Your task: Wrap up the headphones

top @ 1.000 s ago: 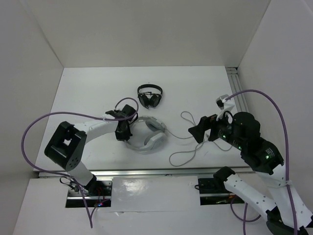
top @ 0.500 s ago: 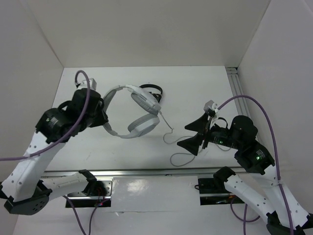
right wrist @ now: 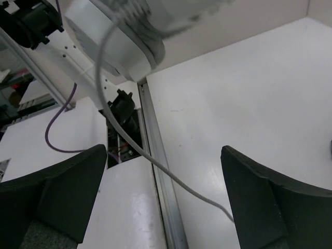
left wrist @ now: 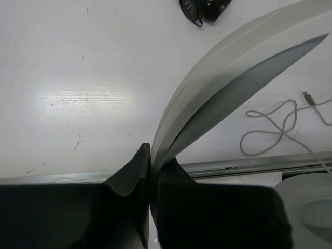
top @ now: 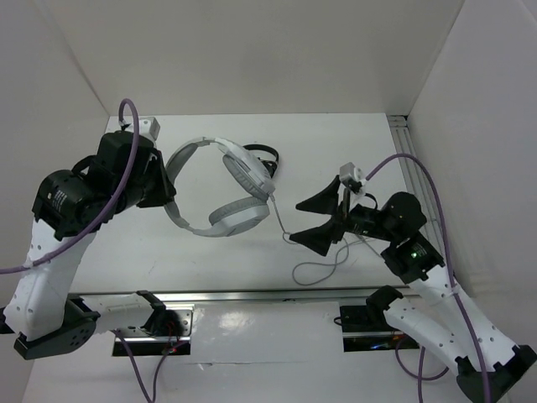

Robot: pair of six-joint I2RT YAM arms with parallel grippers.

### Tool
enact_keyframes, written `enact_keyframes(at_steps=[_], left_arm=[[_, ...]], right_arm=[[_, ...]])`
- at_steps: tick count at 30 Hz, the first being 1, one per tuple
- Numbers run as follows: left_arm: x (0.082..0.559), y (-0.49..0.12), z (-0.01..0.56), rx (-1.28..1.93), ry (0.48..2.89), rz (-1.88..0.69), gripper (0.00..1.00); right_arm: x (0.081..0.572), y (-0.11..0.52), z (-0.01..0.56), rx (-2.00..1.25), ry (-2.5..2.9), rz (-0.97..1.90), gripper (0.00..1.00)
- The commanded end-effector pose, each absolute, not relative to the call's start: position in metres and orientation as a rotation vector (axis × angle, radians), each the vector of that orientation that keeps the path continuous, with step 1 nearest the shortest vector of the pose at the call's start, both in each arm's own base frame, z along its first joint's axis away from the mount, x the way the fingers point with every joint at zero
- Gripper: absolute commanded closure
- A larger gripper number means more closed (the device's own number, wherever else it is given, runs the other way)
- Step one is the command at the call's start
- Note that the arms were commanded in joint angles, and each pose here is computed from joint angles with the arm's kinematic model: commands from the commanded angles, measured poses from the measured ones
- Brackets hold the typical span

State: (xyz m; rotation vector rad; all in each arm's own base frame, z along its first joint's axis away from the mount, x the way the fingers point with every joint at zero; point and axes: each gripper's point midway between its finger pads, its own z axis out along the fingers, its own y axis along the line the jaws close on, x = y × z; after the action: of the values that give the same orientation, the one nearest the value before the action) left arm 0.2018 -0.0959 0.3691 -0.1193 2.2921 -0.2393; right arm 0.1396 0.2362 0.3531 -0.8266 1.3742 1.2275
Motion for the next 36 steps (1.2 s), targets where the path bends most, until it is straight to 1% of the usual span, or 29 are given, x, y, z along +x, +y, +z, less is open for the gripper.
enact_keyframes(at_steps=[1,3,6,9,11,13,15,16,21,22,25,26,27,29,30,31,32,33,34,35,36], left_arm=[[0.205,-0.102,0.39,-0.145,2.226,-0.338,1.0],[0.207,-0.106,0.388,-0.138,2.241,-0.344,1.0],[0.208,-0.108,0.392,-0.134,2.233,-0.36,1.0],[0.206,-0.11,0.399,-0.141,2.217,-0.389,1.0],[0.208,-0.112,0.4,-0.151,2.216,-0.395,1.0],[0.208,-0.112,0.4,-0.151,2.216,-0.395,1.0],[0.208,-0.111,0.403,-0.152,2.207,-0.4,1.0],[0.208,-0.112,0.403,-0.162,2.207,-0.405,1.0],[0.21,-0.11,0.41,-0.174,2.187,-0.412,1.0],[0.21,-0.11,0.41,-0.174,2.187,-0.412,1.0],[0.212,-0.11,0.415,-0.172,2.177,-0.417,1.0],[0.215,-0.11,0.415,-0.181,2.177,-0.411,1.0],[0.216,-0.108,0.415,-0.191,2.175,-0.406,1.0],[0.217,-0.105,0.418,-0.192,2.165,-0.401,1.0],[0.218,-0.108,0.418,-0.187,2.17,-0.409,1.0],[0.219,-0.106,0.418,-0.196,2.168,-0.404,1.0],[0.222,-0.107,0.416,-0.196,2.178,-0.398,1.0],[0.222,-0.107,0.418,-0.199,2.173,-0.411,1.0],[0.224,-0.109,0.416,-0.198,2.183,-0.406,1.0],[0.224,-0.11,0.416,-0.193,2.186,-0.415,1.0],[0.224,-0.11,0.416,-0.193,2.186,-0.415,1.0]], right_arm=[[0.128,0.243,0.358,-0.866,1.288,1.306,0.03],[0.128,0.239,0.358,-0.844,1.274,1.287,0.03],[0.129,0.243,0.34,-0.848,1.301,1.299,0.04],[0.142,0.246,0.32,-0.806,1.362,1.276,0.06],[0.15,0.247,0.31,-0.777,1.372,1.249,0.08],[0.155,0.247,0.301,-0.761,1.38,1.226,0.08],[0.161,0.249,0.296,-0.757,1.385,1.213,0.12],[0.165,0.251,0.285,-0.755,1.414,1.216,0.12],[0.175,0.255,0.27,-0.752,1.446,1.202,0.23],[0.178,0.255,0.265,-0.748,1.465,1.187,0.3],[0.18,0.253,0.252,-0.742,1.498,1.152,0.48],[0.181,0.252,0.245,-0.731,1.525,1.144,0.56],[0.187,0.248,0.234,-0.706,1.578,1.102,0.58],[0.189,0.243,0.232,-0.686,1.583,1.07,0.58],[0.189,0.241,0.227,-0.675,1.6,1.06,0.6],[0.192,0.237,0.217,-0.65,1.622,1.036,0.6],[0.192,0.236,0.217,-0.636,1.619,1.035,0.63],[0.195,0.233,0.218,-0.615,1.61,1.016,0.69],[0.197,0.232,0.218,-0.604,1.612,1.005,0.81],[0.198,0.231,0.218,-0.597,1.613,0.998,0.86],[0.202,0.229,0.216,-0.577,1.627,0.978,0.94]])
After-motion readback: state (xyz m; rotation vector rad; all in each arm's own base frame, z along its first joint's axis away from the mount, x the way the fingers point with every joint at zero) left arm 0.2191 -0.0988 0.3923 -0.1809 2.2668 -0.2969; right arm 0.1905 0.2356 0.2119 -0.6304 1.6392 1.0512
